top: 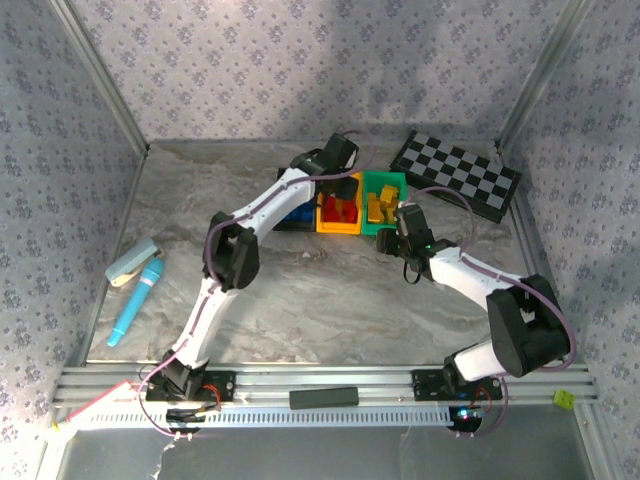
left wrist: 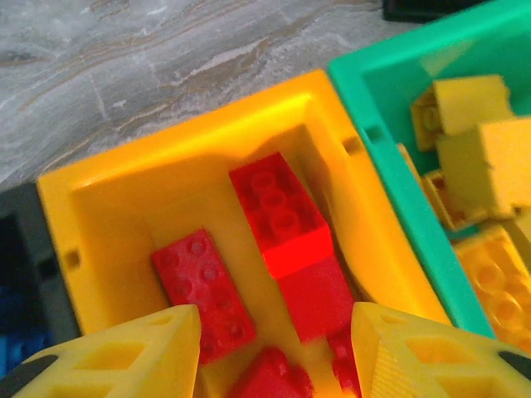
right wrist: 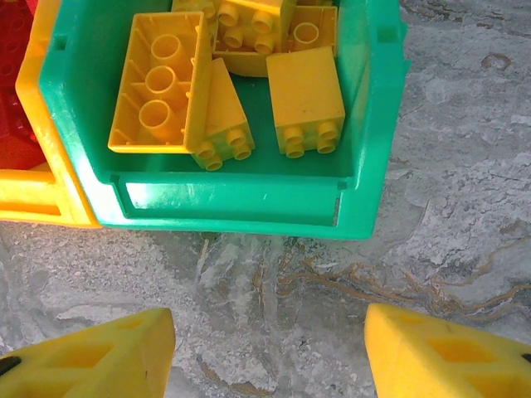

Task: Sort the legos into containers by color
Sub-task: Place the lego in the container, then reset both arms

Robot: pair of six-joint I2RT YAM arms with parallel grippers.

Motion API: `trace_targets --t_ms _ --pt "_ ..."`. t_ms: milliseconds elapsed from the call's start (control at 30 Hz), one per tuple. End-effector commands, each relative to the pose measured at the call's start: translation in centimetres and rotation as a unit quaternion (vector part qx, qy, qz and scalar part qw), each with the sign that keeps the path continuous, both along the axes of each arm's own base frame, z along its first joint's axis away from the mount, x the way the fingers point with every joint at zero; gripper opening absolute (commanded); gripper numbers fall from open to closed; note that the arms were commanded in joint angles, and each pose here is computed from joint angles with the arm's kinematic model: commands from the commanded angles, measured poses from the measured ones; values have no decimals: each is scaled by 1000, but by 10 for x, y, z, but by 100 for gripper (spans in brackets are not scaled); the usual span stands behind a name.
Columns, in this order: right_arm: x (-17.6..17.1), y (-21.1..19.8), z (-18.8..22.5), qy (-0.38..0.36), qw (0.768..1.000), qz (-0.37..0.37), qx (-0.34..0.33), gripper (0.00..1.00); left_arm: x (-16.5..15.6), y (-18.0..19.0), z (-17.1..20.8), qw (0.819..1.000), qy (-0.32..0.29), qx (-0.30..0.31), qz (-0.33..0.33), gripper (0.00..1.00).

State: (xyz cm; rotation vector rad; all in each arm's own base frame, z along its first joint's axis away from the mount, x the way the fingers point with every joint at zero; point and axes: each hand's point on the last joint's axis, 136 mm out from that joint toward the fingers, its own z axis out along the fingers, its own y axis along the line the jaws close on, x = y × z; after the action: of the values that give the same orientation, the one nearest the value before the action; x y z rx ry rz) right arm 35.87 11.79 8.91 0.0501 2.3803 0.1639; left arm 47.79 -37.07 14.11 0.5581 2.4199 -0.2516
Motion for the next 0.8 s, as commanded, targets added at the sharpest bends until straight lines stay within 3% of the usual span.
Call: trace_targets --t_ms 0,233,433,600,767 --pt "1 -8 10 -13 1000 -15 2 63 -10 2 76 994 -85 -69 7 51" --pt "-3 -18 20 -37 999 -29 5 63 -56 70 78 985 -141 -72 62 50" --pt "-10 -23 28 -60 997 -40 21 63 -94 158 67 972 -179 -28 148 48" --pt "-12 -19 23 -56 997 -37 35 64 -123 250 59 946 -193 -40 258 49" --pt "-10 -13 16 -47 998 -29 36 64 -147 337 48 901 -201 -64 379 50"
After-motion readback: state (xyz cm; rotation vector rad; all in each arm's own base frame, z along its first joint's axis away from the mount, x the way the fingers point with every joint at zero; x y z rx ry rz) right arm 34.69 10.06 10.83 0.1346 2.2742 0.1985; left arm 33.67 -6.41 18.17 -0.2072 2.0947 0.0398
